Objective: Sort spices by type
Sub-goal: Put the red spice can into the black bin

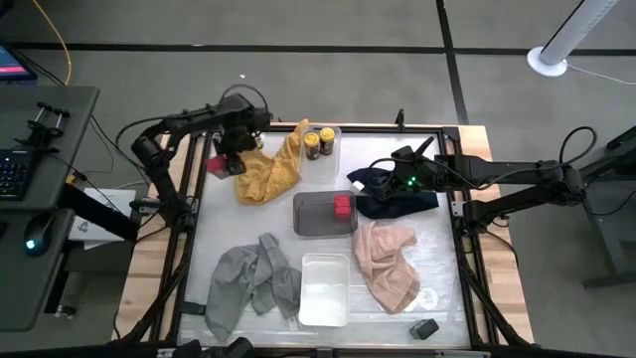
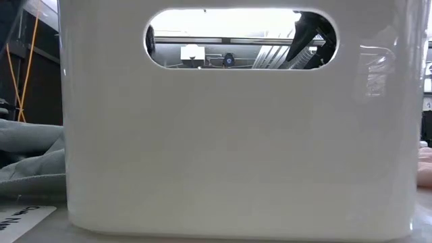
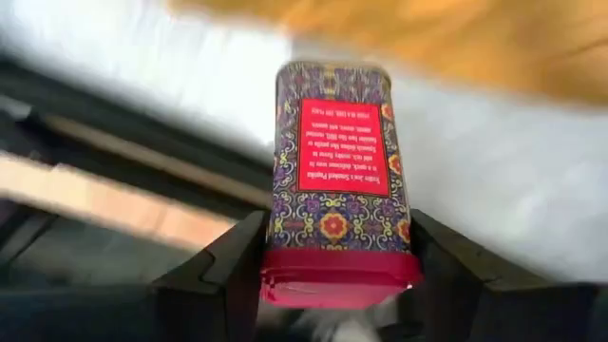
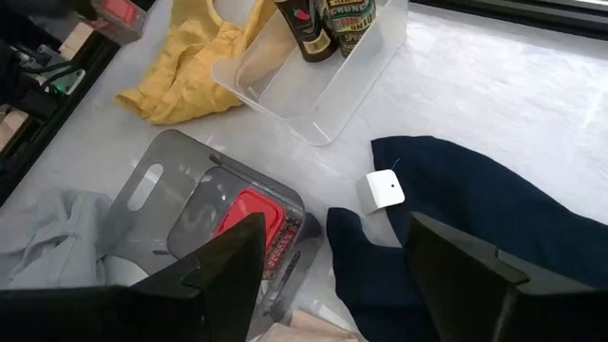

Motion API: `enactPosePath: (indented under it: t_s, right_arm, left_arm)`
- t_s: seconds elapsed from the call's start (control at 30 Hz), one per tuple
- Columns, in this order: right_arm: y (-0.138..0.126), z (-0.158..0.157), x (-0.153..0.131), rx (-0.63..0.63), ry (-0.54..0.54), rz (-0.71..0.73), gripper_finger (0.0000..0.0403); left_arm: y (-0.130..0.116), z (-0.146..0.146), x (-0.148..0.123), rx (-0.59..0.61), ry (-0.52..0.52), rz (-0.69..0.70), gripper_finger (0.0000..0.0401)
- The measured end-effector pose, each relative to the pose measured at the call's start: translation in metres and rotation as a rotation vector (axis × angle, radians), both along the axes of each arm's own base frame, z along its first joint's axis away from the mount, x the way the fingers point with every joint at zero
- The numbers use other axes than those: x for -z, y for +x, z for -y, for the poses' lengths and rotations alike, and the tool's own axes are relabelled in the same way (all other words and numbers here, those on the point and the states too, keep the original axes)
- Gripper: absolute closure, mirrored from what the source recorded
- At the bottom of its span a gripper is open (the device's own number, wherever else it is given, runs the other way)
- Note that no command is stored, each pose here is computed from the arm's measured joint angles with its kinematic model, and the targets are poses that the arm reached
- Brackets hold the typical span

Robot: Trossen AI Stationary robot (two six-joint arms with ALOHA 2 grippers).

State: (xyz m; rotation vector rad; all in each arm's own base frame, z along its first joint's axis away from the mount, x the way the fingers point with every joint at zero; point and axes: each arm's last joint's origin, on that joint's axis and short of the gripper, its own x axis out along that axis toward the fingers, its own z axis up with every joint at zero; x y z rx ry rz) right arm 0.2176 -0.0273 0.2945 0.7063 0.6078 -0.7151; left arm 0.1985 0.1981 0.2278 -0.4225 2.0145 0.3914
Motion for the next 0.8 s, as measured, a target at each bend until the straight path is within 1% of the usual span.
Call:
enactPosePath:
  t_s: [0.17,0.2,0.27,0.37,0.4,0.47,0.6,0.7,0.77,0.8]
  right_arm:
    - [0.0,0.001,0.0,0.002,0.0,0.0,0.0155]
    - [0.0,0.001,0.0,0.002,0.0,0.0,0.0155]
    - [0.0,0.001,0.0,0.002,-0.001,0.0,0.0155]
    - [0.0,0.001,0.0,-0.003,-0.005,-0.003,0.0155]
    - [0.0,0.001,0.0,-0.003,-0.005,-0.003,0.0155]
    - [0.0,0.001,0.0,-0.003,-0.005,-0.003,0.0155]
    - [0.0,0.0,0.0,-0.023,0.005,-0.004,0.0155]
    - [-0.001,-0.002,-0.001,-0.105,0.007,-0.014,0.0155]
    - [-0.004,-0.003,-0.003,-0.153,-0.003,-0.015,0.0155]
    - [-0.006,-0.003,-0.005,-0.173,-0.01,-0.012,0.0155]
  left_arm:
    - [0.019,0.02,-0.064,-0.054,0.061,0.324,0.0216]
    - [0.023,0.028,-0.076,-0.034,0.062,0.389,0.0216]
    - [0.032,0.046,-0.096,0.069,0.063,0.504,0.0216]
    - [0.049,0.081,-0.111,0.344,0.052,0.585,0.0216]
    - [0.056,0.093,-0.113,0.451,0.054,0.591,0.0216]
    - [0.071,0.116,-0.112,0.663,0.091,0.585,0.0216]
    - [0.109,0.162,-0.101,1.055,0.219,0.578,0.0216]
    - [0.139,0.191,-0.09,1.335,0.323,0.585,0.0216]
    - [0.157,0.206,-0.08,1.483,0.386,0.568,0.0216]
    - [0.165,0.211,-0.073,1.534,0.412,0.548,0.0216]
